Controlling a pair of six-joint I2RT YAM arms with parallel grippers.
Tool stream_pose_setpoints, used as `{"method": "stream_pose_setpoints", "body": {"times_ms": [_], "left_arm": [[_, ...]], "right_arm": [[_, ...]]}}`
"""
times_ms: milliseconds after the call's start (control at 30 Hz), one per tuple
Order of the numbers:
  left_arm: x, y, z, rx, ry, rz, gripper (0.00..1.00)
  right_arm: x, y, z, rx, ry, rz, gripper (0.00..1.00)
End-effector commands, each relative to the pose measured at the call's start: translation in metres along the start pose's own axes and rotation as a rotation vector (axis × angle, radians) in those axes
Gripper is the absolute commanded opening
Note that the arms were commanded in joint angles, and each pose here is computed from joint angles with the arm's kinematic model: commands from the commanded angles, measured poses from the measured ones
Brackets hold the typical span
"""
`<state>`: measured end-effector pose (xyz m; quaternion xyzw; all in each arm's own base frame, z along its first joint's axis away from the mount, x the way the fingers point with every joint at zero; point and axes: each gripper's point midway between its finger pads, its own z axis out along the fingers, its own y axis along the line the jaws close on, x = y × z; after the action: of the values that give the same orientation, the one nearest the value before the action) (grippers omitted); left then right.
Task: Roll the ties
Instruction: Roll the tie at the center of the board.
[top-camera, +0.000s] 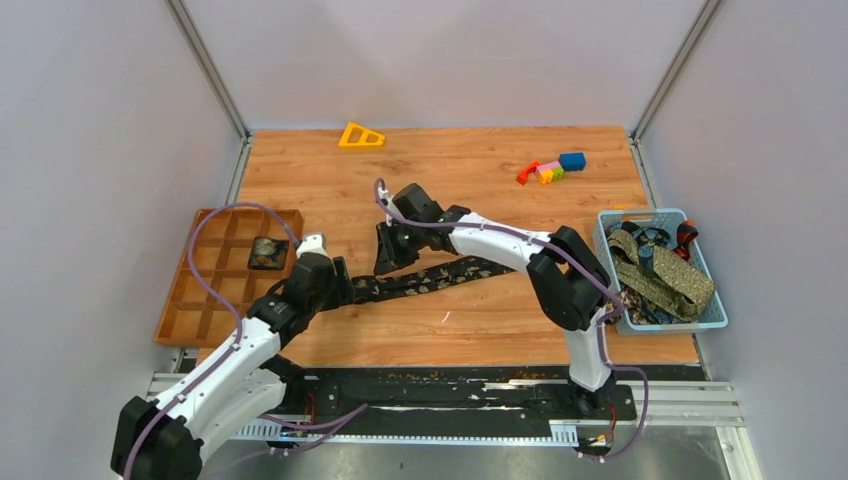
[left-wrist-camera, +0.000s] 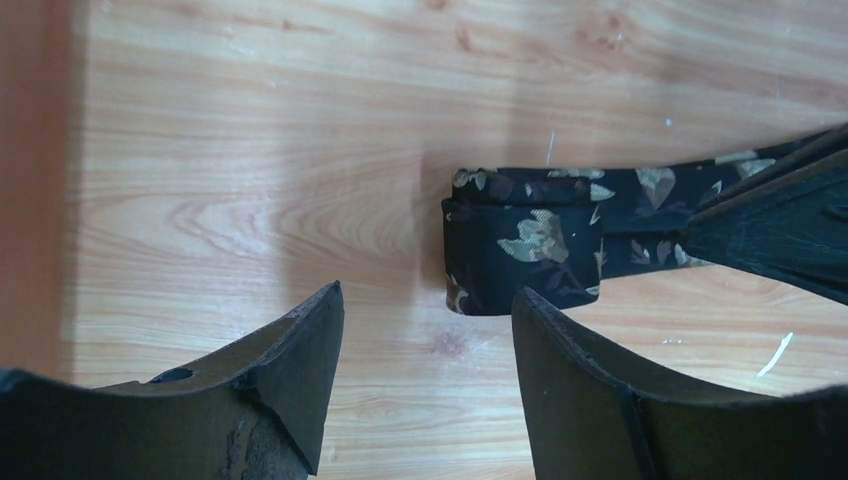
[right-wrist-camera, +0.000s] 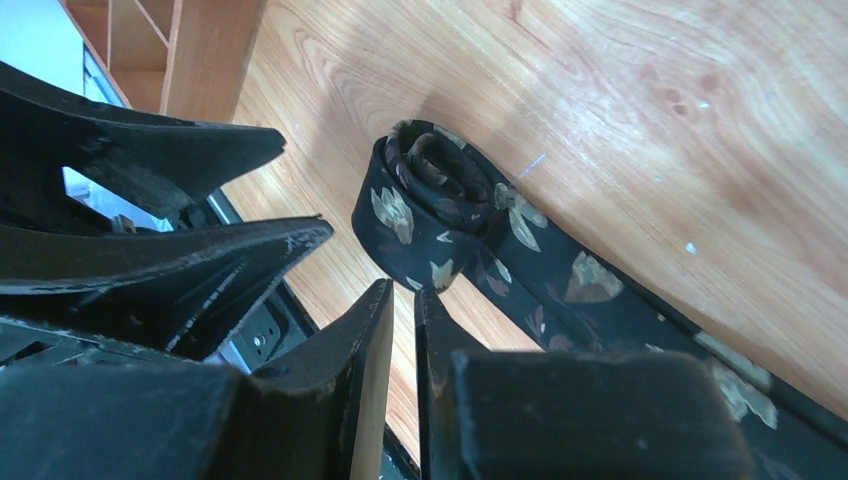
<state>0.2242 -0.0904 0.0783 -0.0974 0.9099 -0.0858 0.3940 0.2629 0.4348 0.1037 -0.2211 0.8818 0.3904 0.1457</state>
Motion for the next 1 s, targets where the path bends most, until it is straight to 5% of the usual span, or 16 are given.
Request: {"method": "stream_pose_setpoints", "body": {"times_ms": [0,967], "left_arm": [[-0.001,-0.024,0.004,0.177,-0.004,-0.063,0.69],[0.005,-0.024,0.025,0.255,0.05,-0.139,0.66]], "right_arm": [[-0.007,0.01,0.014,0.012,-0.003,0.001,0.15],[0.018,-0.031,0.041,0.157,0.071,-0.009,0.14]]}}
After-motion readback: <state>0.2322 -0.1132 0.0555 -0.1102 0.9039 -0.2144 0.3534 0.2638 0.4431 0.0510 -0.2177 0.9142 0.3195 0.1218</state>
